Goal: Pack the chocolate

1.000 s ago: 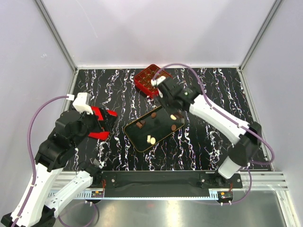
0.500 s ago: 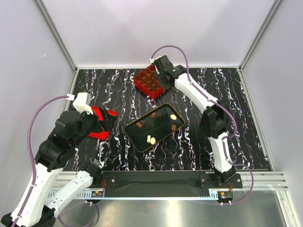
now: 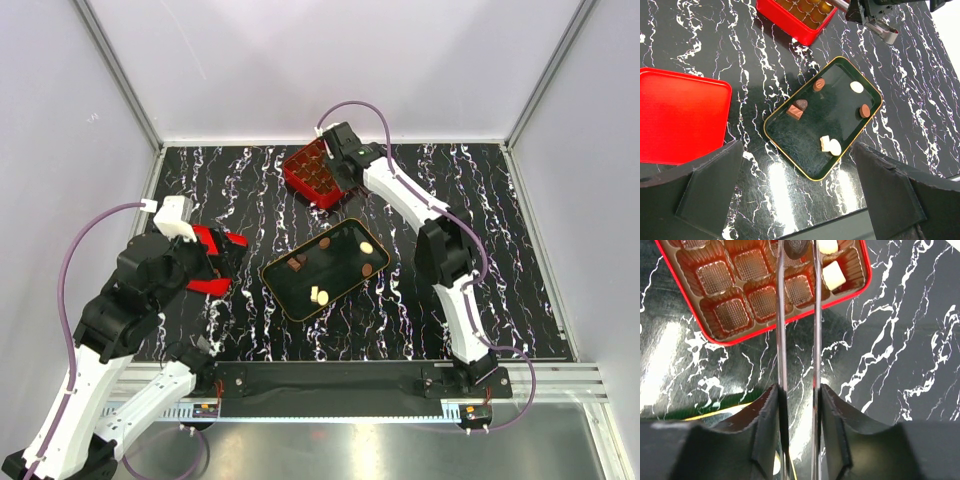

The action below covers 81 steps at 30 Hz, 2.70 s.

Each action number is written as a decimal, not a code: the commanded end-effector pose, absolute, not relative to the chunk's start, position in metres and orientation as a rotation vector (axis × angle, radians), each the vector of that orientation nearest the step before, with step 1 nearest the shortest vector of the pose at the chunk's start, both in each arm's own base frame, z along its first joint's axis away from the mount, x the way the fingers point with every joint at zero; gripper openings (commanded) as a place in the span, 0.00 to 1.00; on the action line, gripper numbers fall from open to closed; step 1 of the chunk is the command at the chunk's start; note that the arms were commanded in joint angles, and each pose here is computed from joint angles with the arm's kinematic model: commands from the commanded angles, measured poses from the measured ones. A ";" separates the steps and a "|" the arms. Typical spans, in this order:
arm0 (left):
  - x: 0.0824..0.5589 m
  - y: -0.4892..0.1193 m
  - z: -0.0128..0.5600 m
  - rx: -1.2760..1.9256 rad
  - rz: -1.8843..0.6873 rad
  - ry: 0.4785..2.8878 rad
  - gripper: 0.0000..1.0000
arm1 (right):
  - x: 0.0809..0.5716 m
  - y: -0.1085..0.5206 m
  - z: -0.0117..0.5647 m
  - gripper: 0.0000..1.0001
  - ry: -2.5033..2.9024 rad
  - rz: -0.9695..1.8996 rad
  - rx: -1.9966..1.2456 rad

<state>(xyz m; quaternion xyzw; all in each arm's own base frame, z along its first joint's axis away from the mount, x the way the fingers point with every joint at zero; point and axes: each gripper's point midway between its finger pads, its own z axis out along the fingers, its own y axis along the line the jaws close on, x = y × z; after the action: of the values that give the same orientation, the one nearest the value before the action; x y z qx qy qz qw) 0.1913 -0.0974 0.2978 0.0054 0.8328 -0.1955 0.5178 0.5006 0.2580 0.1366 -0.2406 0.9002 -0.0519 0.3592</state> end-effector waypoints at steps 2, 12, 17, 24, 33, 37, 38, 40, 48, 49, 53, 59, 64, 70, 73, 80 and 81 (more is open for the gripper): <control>0.197 -0.099 0.305 0.015 -0.475 1.959 0.99 | 0.520 0.265 0.148 0.43 2.248 -0.113 -0.571; 0.194 -0.099 0.308 0.024 -0.483 1.957 0.99 | 0.524 0.252 0.170 0.51 2.205 -0.185 -0.530; 0.192 -0.097 0.311 0.025 -0.480 1.944 0.99 | 0.506 0.246 0.222 0.52 2.159 -0.139 -0.522; 0.189 -0.095 0.315 0.020 -0.490 1.924 0.99 | 0.422 0.245 0.240 0.53 2.181 -0.035 -0.656; 0.189 -0.099 0.315 0.025 -0.509 1.924 0.99 | 0.311 0.257 0.190 0.55 2.359 0.061 -0.706; 0.187 -0.097 0.315 0.024 -0.506 1.920 0.99 | 0.285 0.263 0.168 0.56 2.404 0.071 -0.721; 0.187 -0.097 0.316 0.021 -0.506 1.919 0.99 | 0.282 0.266 0.167 0.56 2.391 0.069 -0.717; 0.186 -0.096 0.317 0.020 -0.506 1.914 0.99 | 0.278 0.264 0.160 0.56 2.409 0.063 -0.697; 0.187 -0.096 0.315 0.016 -0.503 1.920 0.99 | 0.276 0.272 0.143 0.59 2.417 0.089 -0.683; 0.187 -0.096 0.314 0.017 -0.501 1.923 0.99 | 0.275 0.273 0.139 0.59 2.420 0.083 -0.695; 0.188 -0.096 0.312 0.016 -0.499 1.926 0.99 | 0.275 0.280 0.128 0.59 2.413 0.094 -0.726; 0.189 -0.098 0.311 0.017 -0.502 1.929 0.99 | 0.278 0.283 0.112 0.58 2.411 0.068 -0.745; 0.190 -0.097 0.313 0.015 -0.497 1.926 0.99 | 0.281 0.281 0.094 0.58 2.426 0.030 -0.750; 0.190 -0.097 0.313 0.012 -0.497 1.927 0.99 | 0.284 0.282 0.088 0.55 2.424 0.020 -0.741; 0.190 -0.096 0.314 0.012 -0.491 1.923 0.99 | 0.282 0.281 0.091 0.52 2.422 0.031 -0.739; 0.190 -0.096 0.316 0.010 -0.495 1.922 0.99 | 0.276 0.272 0.099 0.44 2.420 0.021 -0.734; 0.190 -0.096 0.317 0.008 -0.497 1.921 0.99 | 0.275 0.270 0.102 0.44 2.419 0.025 -0.731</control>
<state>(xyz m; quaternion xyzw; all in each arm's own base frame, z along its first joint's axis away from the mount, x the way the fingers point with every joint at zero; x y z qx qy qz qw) 0.1843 -0.0944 0.3028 0.0070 0.8252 -0.2013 0.5277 0.2701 0.2690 0.0741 -0.2883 0.9215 0.0007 0.2603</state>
